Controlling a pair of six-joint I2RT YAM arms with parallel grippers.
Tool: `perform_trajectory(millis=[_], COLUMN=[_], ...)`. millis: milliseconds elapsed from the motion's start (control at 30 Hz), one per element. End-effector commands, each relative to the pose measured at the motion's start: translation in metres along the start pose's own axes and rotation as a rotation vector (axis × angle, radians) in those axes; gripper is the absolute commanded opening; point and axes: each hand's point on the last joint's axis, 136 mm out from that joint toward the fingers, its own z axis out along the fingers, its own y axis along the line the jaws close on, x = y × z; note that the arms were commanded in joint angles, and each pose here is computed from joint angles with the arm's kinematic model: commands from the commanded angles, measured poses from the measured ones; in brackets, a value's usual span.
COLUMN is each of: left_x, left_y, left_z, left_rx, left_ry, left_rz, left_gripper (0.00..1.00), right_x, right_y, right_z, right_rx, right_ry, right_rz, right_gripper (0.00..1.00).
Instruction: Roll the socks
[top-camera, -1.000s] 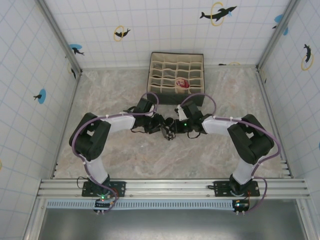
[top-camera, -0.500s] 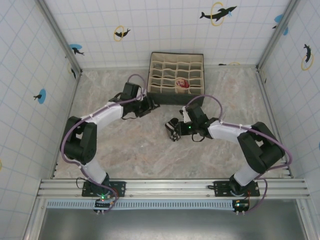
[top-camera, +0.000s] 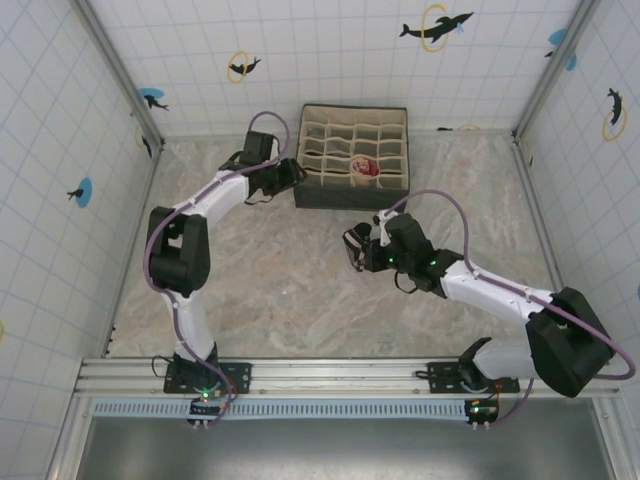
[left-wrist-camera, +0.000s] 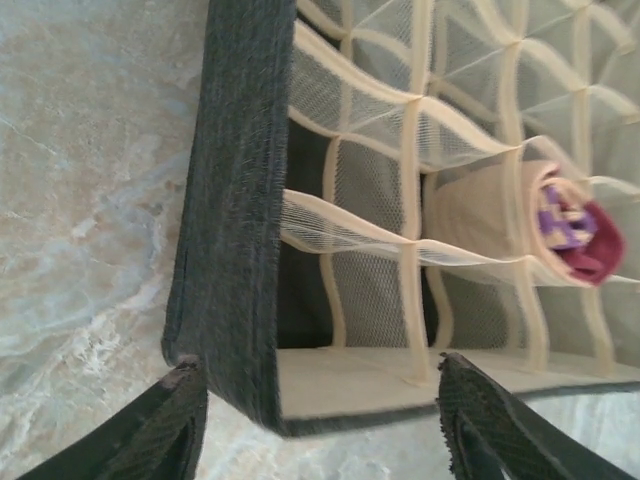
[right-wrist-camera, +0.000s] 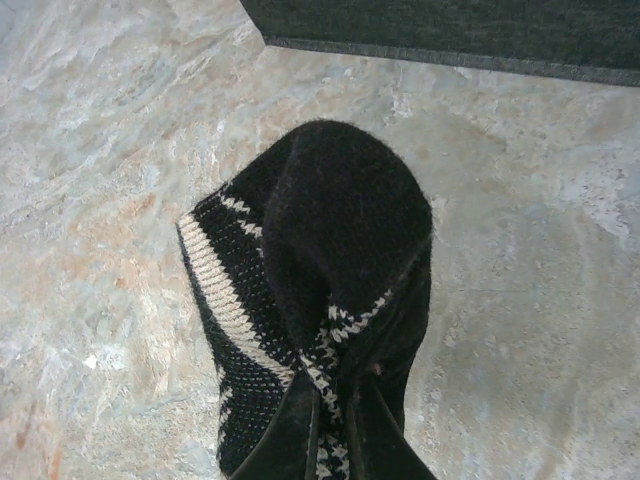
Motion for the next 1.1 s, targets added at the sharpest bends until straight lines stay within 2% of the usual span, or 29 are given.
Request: perform_trajectory(millis=[0, 167, 267, 400, 467, 700, 1067], left_x=[-0.002, -0.004, -0.002, 0.007, 0.012, 0.036, 0.097], left_y=[0.015, 0.02, 0.018, 0.018, 0.019, 0.024, 0.054], left_z=[0.013, 0.021, 0.019, 0.014, 0.009, -0.02, -0.062], left_rx=[-0.052, -0.074, -0.067, -0.061, -0.066, -0.079, -0.153], left_ry=[0.014, 0.015, 0.02, 0.045, 0.058, 0.066, 0.087], left_rz=[0.04, 0.041, 0.04, 0.045, 0.046, 0.049, -0.003], left_gripper=[0.58, 0.46, 0.32, 0.07, 0.0, 0.0, 0.0], right_x=[-0.006, -0.004, -0.007, -0.018, -0.027, -0.07, -0.113], right_y=[-0.003, -0.004, -0.007, -0.007, -0.005, 0.009, 0.043], right_z=[-0.008, -0.012, -0.015, -0.018, -0.02, -0.028, -0.02], right_rx=[0.027, 0.029, 0.045, 0.061, 0.074, 0.112, 0.107], right_ry=[-0.049, -0.054, -0.076, -0.132, -0.163, -0.347, -0.498], right_rz=[-0.019, -0.018, -0.02, -0.025, -0.038, -0.131, -0.242], right_gripper=[0.0, 0.0, 0.0, 0.0, 0.0, 0.0, 0.0])
